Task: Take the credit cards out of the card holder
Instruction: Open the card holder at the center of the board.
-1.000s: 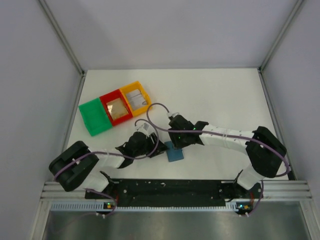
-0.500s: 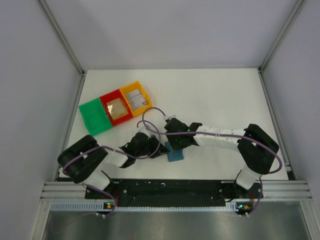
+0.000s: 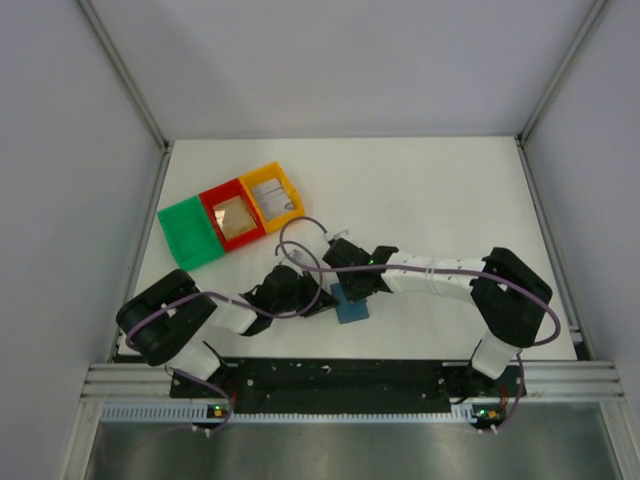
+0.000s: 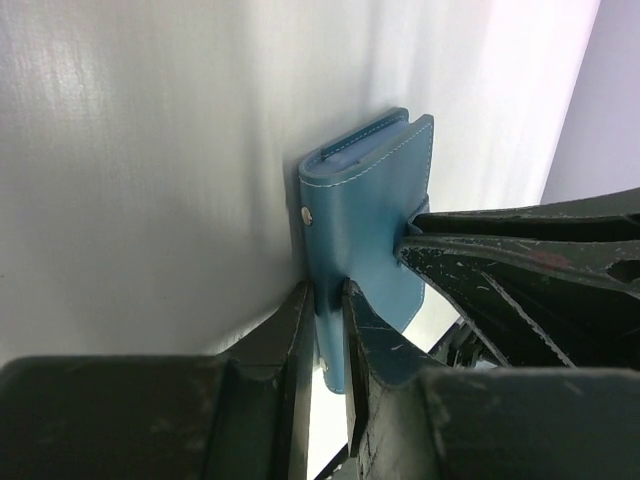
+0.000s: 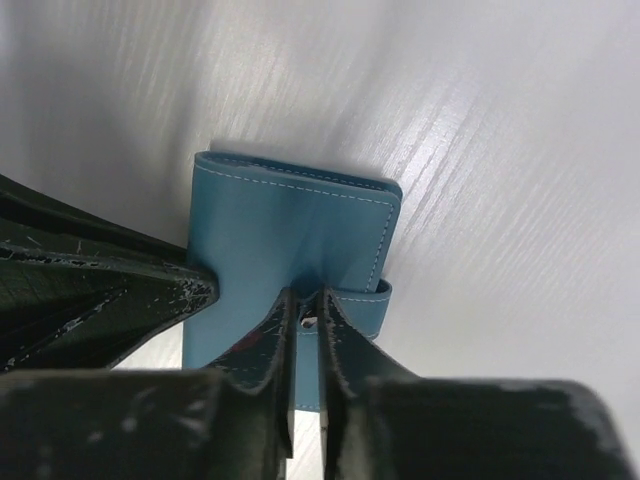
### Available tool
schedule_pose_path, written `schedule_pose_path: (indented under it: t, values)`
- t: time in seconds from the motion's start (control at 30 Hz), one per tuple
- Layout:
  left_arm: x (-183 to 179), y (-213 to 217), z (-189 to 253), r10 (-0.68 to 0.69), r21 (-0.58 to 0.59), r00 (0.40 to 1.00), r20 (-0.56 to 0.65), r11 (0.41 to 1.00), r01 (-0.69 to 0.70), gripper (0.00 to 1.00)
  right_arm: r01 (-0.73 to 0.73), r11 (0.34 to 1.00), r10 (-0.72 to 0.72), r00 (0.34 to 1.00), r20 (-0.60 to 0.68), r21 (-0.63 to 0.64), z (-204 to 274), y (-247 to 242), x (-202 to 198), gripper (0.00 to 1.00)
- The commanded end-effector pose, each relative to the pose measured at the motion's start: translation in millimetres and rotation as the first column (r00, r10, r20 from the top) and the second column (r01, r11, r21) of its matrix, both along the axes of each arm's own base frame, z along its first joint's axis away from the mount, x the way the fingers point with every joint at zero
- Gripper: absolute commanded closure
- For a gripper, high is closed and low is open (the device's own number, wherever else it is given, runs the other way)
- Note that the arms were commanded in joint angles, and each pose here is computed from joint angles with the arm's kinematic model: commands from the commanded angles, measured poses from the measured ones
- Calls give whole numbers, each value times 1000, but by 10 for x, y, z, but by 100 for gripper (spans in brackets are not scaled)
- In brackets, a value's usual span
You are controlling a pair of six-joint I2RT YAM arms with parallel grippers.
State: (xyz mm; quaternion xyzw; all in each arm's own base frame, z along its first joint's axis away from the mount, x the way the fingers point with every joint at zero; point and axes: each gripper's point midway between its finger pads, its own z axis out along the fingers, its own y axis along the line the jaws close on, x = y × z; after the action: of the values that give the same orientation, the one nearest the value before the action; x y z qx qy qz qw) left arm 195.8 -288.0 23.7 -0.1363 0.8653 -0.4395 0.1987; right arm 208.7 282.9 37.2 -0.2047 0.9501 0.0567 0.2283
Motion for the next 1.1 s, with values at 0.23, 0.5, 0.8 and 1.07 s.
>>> schedule_pose_path:
  t: [0.23, 0.5, 0.8, 1.07]
  values:
    - [-29, 177, -187, 32, 109, 999, -18, 994, -30, 84, 45, 999, -45, 999, 11, 23, 126, -135, 13, 100]
    - [-5, 184, -136, 40, 102, 999, 4, 994, -40, 83, 186, 963, -185, 982, -23, 193, 257, -438, 189, 100]
    - [142, 132, 91, 2, 133, 994, 106, 991, -16, 66, 262, 927, -247, 965, -87, 269, 91, -636, 200, 82]
    - [275, 109, 536, -75, 228, 964, 257, 974, 15, 30, 259, 873, -220, 965, -139, 413, 88, -514, 181, 76]
